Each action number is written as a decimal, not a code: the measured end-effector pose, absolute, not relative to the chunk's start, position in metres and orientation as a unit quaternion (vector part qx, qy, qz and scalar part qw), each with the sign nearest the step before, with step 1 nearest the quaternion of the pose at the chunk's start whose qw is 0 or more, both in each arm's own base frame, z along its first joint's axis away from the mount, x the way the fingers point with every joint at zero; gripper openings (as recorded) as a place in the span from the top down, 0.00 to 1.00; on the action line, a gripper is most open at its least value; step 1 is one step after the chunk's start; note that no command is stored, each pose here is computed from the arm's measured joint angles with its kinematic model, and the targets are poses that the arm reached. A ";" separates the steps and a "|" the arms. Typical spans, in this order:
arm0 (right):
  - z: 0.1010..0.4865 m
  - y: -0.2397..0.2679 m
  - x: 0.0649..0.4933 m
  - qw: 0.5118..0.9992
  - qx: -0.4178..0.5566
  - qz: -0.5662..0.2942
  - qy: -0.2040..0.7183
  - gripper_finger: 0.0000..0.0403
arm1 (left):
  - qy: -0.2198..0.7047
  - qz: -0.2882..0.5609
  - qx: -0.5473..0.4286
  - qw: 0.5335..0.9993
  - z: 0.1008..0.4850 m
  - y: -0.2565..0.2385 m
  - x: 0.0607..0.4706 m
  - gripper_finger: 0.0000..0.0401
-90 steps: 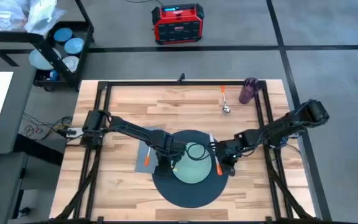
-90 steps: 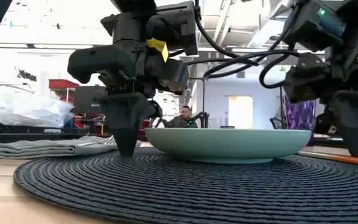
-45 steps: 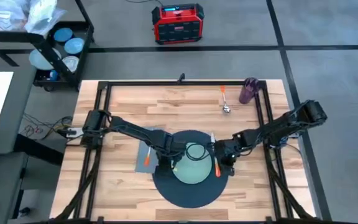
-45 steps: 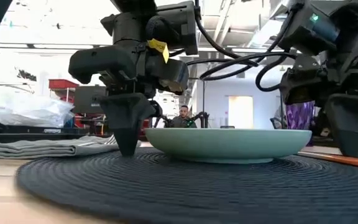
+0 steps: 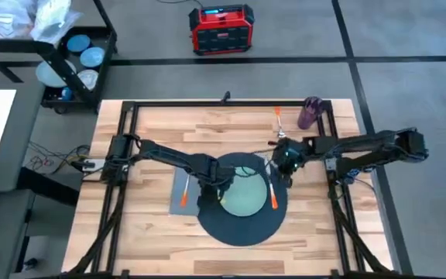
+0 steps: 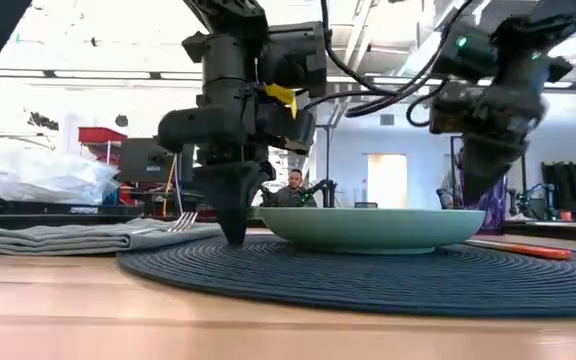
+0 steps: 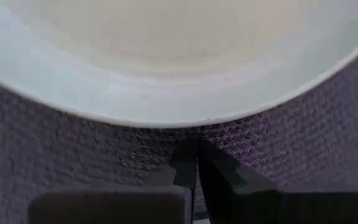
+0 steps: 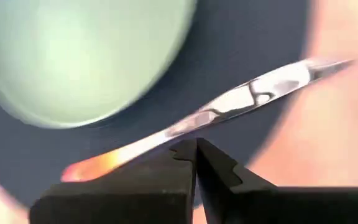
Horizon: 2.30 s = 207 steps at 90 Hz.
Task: Set table place
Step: Put the orange spoon on the blue placemat
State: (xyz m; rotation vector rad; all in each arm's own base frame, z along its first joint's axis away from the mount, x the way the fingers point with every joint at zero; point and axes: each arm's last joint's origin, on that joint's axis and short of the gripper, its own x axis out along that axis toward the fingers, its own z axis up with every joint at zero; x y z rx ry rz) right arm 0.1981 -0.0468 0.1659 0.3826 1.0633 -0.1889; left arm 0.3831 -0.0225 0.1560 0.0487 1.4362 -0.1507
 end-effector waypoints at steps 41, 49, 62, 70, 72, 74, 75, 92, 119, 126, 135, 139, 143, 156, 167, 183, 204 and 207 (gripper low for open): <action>0.155 -0.127 0.187 0.823 0.099 -0.198 0.523 0.98 | 0.701 -0.014 0.101 0.706 0.188 0.008 0.380 1.00; 0.166 -0.144 0.188 0.846 0.096 -0.206 0.482 0.97 | 0.691 -0.003 0.124 0.712 0.197 0.020 0.385 1.00; 0.180 -0.168 0.182 0.855 0.105 -0.238 0.448 0.92 | 0.673 0.014 0.122 0.730 0.203 0.042 0.389 1.00; 0.177 -0.180 0.175 0.843 0.132 -0.256 0.454 0.85 | 0.672 0.024 0.116 0.731 0.202 0.056 0.388 1.00; 0.175 -0.182 0.173 0.840 0.139 -0.258 0.457 0.83 | 0.671 0.025 0.115 0.732 0.202 0.058 0.388 1.00; 0.172 -0.185 0.172 0.836 0.146 -0.259 0.461 0.82 | 0.672 0.025 0.116 0.731 0.202 0.061 0.388 1.00; 0.171 -0.186 0.172 0.834 0.150 -0.259 0.463 0.81 | 0.672 0.024 0.116 0.731 0.202 0.062 0.388 1.00; 0.139 -0.201 0.174 0.803 0.221 -0.244 0.496 0.67 | 0.669 0.021 0.122 0.733 0.203 0.078 0.386 0.99; 0.130 -0.222 0.192 0.798 0.231 -0.246 0.499 0.64 | 0.660 0.024 0.120 0.742 0.203 0.085 0.387 0.92; 0.134 -0.223 0.192 0.792 0.232 -0.250 0.506 0.65 | 0.660 0.023 0.119 0.741 0.203 0.085 0.387 0.91; 0.143 -0.226 0.189 0.791 0.228 -0.262 0.504 0.66 | 0.664 0.021 0.119 0.738 0.203 0.085 0.386 0.91; 0.150 -0.228 0.190 0.800 0.222 -0.266 0.490 0.66 | 0.664 0.022 0.119 0.738 0.203 0.085 0.386 0.91; 0.158 -0.230 0.190 0.808 0.218 -0.266 0.478 0.66 | 0.665 0.023 0.117 0.737 0.203 0.087 0.386 0.91; 0.179 -0.227 0.193 0.819 0.186 -0.270 0.470 0.66 | 0.668 0.029 0.111 0.735 0.203 0.093 0.384 0.91; 0.181 -0.231 0.183 0.797 0.170 -0.295 0.499 0.69 | 0.668 0.035 0.105 0.736 0.203 0.097 0.383 0.91; 0.161 -0.231 0.164 0.727 0.183 -0.287 0.596 0.73 | 0.668 0.035 0.106 0.736 0.203 0.097 0.383 0.91; 0.155 -0.241 0.160 0.700 0.159 -0.337 0.609 0.73 | 0.660 0.035 0.111 0.742 0.203 0.098 0.385 0.91; 0.155 -0.242 0.160 0.703 0.157 -0.340 0.605 0.73 | 0.659 0.035 0.111 0.743 0.203 0.098 0.385 0.91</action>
